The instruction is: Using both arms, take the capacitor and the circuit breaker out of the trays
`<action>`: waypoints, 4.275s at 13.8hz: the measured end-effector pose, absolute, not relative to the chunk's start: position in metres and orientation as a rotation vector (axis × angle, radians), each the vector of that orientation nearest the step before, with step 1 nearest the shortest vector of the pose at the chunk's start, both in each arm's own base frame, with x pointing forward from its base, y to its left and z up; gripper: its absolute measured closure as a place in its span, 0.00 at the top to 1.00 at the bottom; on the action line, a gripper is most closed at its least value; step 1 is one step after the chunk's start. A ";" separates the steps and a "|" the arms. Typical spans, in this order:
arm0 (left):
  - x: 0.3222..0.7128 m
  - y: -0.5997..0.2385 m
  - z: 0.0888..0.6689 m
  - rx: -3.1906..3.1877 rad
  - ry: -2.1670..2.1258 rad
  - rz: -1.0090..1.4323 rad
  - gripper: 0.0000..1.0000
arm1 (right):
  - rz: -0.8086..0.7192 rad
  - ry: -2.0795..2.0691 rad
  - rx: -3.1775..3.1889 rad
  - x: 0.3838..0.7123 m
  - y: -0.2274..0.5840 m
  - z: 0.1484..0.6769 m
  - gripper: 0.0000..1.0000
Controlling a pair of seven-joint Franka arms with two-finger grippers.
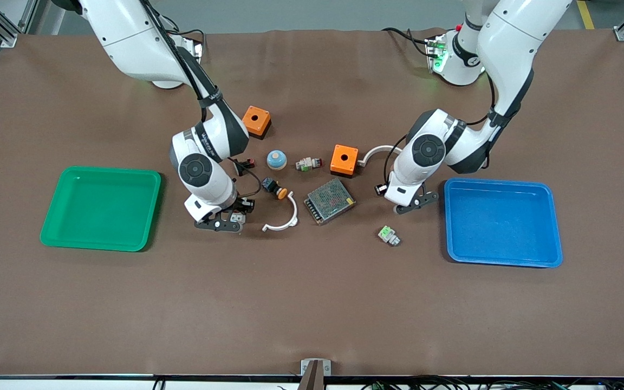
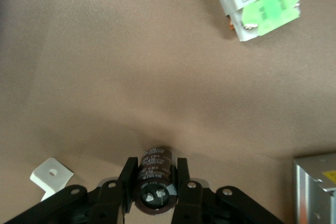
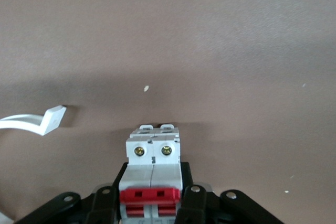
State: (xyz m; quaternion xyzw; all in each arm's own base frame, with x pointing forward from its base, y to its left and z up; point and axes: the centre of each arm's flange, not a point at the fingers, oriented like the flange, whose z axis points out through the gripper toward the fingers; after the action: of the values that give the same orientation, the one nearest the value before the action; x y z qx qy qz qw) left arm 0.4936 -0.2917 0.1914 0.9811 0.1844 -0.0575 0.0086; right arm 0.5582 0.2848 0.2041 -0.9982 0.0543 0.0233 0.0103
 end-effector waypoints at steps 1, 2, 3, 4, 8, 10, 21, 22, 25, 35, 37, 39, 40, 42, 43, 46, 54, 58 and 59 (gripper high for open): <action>0.494 -0.292 0.190 3.063 0.582 -0.182 0.40 | 0.065 0.180 -3.114 0.561 0.282 0.206 0.55; 0.496 -0.292 0.190 3.059 0.588 -0.177 0.50 | 0.051 0.190 -3.110 0.566 0.280 0.210 0.63; 0.501 -0.293 0.194 3.051 0.595 -0.163 0.59 | 0.033 0.199 -3.104 0.573 0.279 0.216 0.72; 0.509 -0.292 0.201 3.042 0.604 -0.141 0.67 | 0.021 0.210 -3.099 0.580 0.277 0.223 0.83; 0.564 -0.280 0.283 3.113 0.617 -0.003 1.00 | 0.073 0.226 -3.105 0.625 0.244 0.276 1.00; 0.593 -0.266 0.347 3.201 0.608 0.118 1.00 | 0.109 0.166 -3.109 0.651 0.204 0.311 1.00; 0.614 -0.075 0.597 3.257 0.189 0.182 1.00 | 0.225 0.083 -3.166 0.662 -0.008 0.461 1.00; 0.601 -0.067 0.612 3.277 0.143 0.148 1.00 | 0.233 0.090 -3.168 0.662 -0.012 0.471 1.00; 0.564 -0.046 0.642 3.252 0.055 0.012 1.00 | 0.213 0.125 -3.168 0.662 -0.026 0.495 1.00; 0.524 -0.032 0.658 3.203 -0.007 -0.019 1.00 | 0.218 0.125 -3.159 0.638 -0.026 0.526 1.00; 0.524 -0.034 0.657 3.201 -0.014 -0.019 1.00 | 0.206 0.121 -3.159 0.633 -0.026 0.530 1.00; 0.525 -0.042 0.657 3.199 -0.036 -0.007 1.00 | 0.191 0.089 -3.159 0.632 -0.016 0.534 1.00; 0.524 -0.049 0.657 3.199 -0.057 -0.005 1.00 | 0.182 0.074 -3.160 0.631 -0.010 0.538 1.00; 0.523 -0.059 0.656 3.200 -0.084 -0.005 1.00 | 0.185 0.076 -3.160 0.626 -0.011 0.545 1.00; 0.523 -0.060 0.656 3.200 -0.087 -0.005 1.00 | 0.191 0.080 -3.160 0.623 -0.012 0.549 1.00; 0.523 -0.058 0.657 3.200 -0.083 -0.005 1.00 | 0.186 0.091 -3.159 0.612 -0.016 0.563 1.00; 0.523 -0.056 0.657 3.200 -0.076 -0.003 1.00 | 0.155 0.096 -3.157 0.575 -0.017 0.593 1.00; 0.525 -0.056 0.660 3.198 -0.077 0.028 1.00 | 0.149 0.118 -3.153 0.546 -0.025 0.595 1.00; 0.525 -0.057 0.660 3.197 -0.078 0.038 1.00 | 0.129 0.118 -3.153 0.541 -0.025 0.599 1.00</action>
State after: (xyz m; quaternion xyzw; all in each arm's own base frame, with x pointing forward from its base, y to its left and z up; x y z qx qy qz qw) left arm 0.5254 -0.0566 0.6601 0.9992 -0.0242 0.0117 -0.0285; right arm 0.5408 -0.0252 0.5992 -0.9984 0.0373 0.0408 -0.0082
